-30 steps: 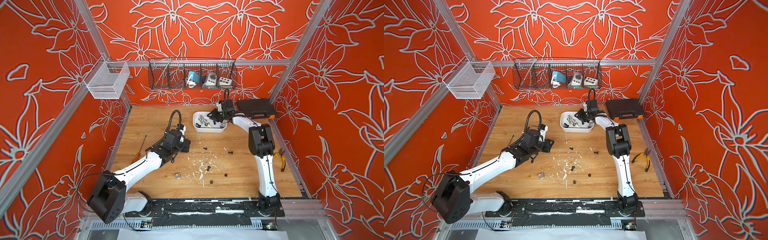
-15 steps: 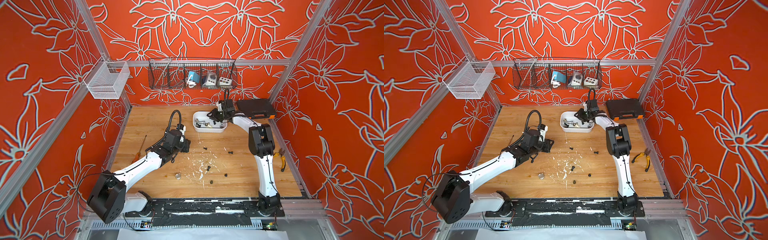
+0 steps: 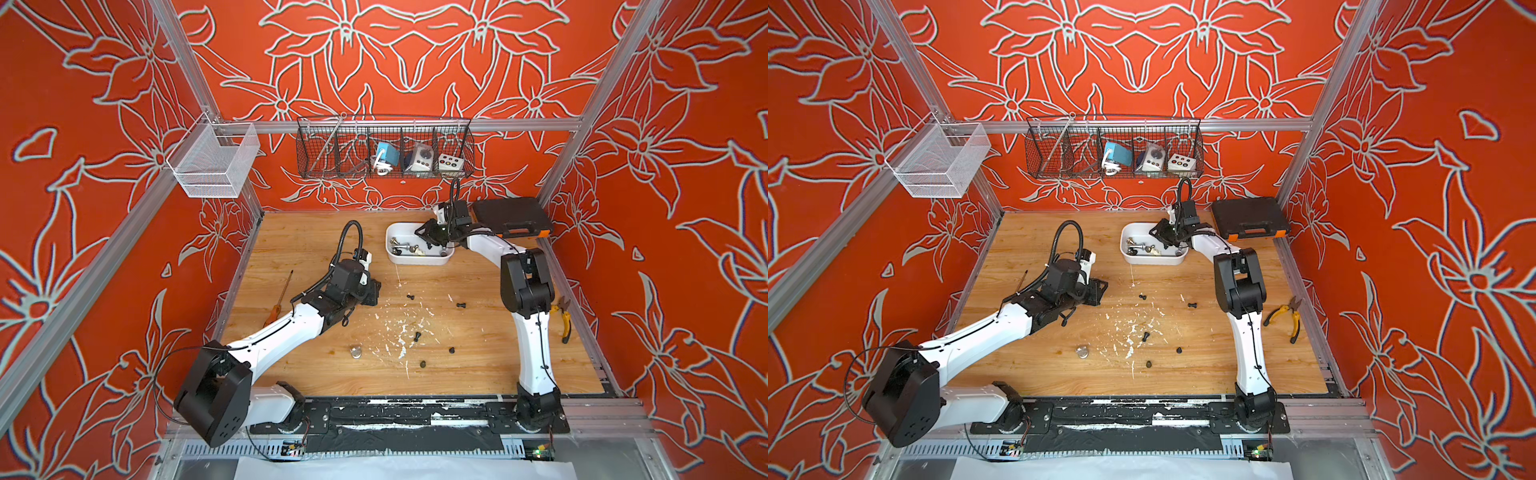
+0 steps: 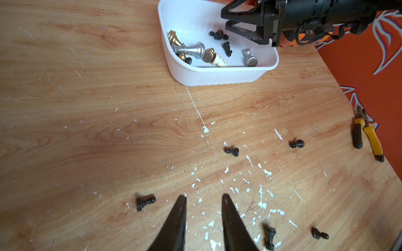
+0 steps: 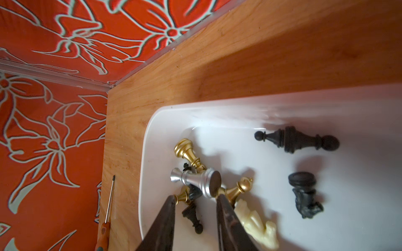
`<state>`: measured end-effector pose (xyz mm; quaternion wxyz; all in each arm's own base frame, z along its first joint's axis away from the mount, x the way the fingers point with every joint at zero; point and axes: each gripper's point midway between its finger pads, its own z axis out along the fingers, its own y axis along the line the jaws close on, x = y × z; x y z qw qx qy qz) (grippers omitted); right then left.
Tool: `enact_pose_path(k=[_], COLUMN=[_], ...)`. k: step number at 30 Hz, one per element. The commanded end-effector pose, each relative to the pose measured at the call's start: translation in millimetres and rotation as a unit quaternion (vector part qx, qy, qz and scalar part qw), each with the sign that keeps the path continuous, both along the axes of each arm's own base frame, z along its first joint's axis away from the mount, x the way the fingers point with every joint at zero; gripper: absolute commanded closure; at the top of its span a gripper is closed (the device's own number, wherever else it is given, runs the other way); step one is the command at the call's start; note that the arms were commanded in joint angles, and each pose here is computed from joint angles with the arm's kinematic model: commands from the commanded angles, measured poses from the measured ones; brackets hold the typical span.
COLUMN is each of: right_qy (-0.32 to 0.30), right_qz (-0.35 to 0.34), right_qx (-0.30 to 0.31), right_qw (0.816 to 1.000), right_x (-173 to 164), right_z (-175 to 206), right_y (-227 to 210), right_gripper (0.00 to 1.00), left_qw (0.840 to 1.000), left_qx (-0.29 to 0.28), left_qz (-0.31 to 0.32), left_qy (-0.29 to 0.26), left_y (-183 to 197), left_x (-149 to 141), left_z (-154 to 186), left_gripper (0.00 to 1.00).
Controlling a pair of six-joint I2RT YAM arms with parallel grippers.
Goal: Put the chess pieces into the storage box
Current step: Place the chess piece in the storage box, then pick up the chess piece at the center of the board.
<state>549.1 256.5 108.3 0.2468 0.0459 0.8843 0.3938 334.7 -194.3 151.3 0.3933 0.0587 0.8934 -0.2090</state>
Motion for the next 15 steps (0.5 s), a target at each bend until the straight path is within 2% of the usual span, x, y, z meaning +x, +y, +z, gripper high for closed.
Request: enact_pose_path(k=[1,15], right_qy=[-0.040,-0.065], right_qz=[0.003,0.031], right_qx=[-0.001,-0.037], right_qw=[0.999,0.997], right_x=[-2,-34], right_z=[28,48], right_y=[-2,-13], right_gripper=[0.66,0.65], left_qw=[1.000,0.999], left_qx=[0.004,0.008], left_qz=[0.001,-0.017], left_qy=[-0.003,0.027], left_y=[2,-5], left_x=[1,-2], left_z=[5,-12], left_gripper=[0.70,0.67])
